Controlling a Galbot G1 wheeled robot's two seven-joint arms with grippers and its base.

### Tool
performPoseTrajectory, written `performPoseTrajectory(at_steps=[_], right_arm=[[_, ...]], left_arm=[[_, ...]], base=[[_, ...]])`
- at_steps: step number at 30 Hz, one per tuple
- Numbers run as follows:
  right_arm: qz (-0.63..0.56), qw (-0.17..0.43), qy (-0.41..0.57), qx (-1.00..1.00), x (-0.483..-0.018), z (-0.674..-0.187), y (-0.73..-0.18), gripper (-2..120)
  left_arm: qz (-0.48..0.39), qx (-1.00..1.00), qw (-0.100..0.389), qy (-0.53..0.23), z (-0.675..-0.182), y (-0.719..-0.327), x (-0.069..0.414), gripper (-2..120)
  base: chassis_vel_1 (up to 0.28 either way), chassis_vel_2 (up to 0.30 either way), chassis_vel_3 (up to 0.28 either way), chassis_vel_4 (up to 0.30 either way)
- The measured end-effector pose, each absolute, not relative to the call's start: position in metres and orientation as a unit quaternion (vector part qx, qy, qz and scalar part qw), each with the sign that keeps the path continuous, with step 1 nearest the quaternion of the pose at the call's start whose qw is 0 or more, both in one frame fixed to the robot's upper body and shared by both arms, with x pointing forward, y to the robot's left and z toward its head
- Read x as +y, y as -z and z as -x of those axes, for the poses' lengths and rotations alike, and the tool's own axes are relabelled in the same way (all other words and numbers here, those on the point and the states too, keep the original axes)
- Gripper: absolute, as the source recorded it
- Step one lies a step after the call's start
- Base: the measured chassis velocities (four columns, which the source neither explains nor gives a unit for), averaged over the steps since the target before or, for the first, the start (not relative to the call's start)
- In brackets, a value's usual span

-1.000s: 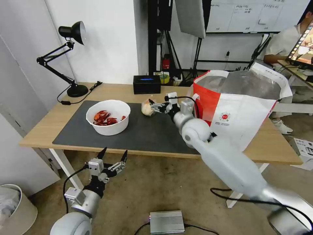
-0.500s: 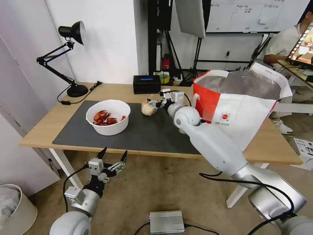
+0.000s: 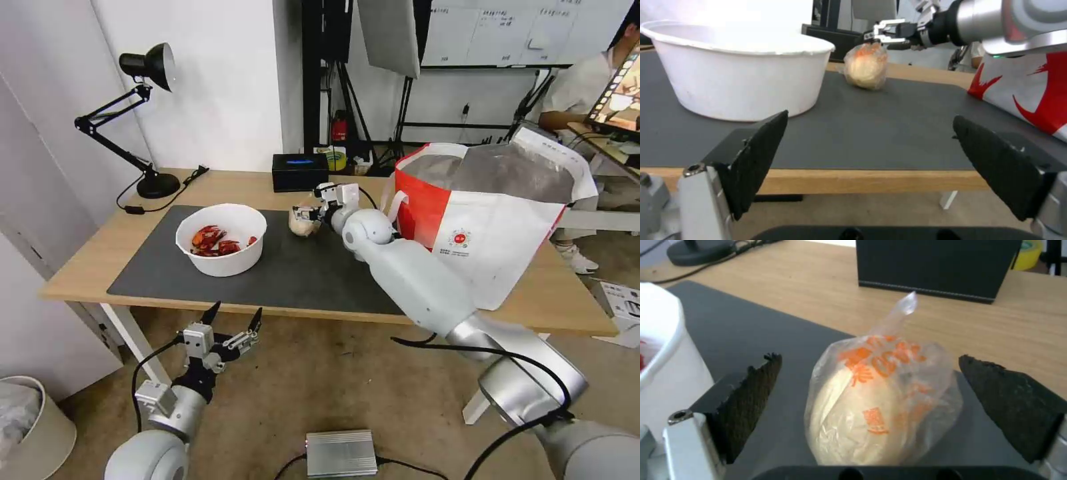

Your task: Pick up the trash from the table and place it into the takeout bag.

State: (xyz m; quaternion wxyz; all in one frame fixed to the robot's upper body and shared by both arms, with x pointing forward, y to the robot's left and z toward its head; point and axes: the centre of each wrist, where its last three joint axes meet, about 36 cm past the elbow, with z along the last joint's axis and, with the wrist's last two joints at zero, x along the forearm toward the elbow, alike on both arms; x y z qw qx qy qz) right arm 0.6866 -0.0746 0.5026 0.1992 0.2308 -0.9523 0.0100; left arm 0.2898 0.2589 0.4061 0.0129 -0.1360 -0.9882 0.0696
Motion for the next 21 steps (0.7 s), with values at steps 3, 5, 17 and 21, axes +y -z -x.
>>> performPoseTrajectory(at_steps=[3,5,17,21], right_arm=[[-0.230,0.206,-0.013,-0.951,-0.072,-0.690,-0.498,100],[-0.229,0.209,-0.015,-0.951,-0.072,-0.691,-0.495,100],[-0.233,0.224,-0.019,-0.946,-0.061,-0.695,-0.479,100],[-0.232,0.230,-0.015,-0.945,-0.061,-0.696,-0.474,100]], left_arm=[[0.137,-0.988,0.013,-0.070,-0.290,-0.406,0.258,100],[0.137,-0.988,0.013,-0.070,-0.290,-0.406,0.258,100],[0.141,-0.987,0.016,-0.072,-0.290,-0.403,0.256,100],[0.143,-0.987,0.018,-0.073,-0.290,-0.401,0.254,100]], base=[[0.000,0.000,0.000,0.000],[0.000,0.000,0.000,0.000],[0.000,0.000,0.000,0.000],[0.000,0.000,0.000,0.000]])
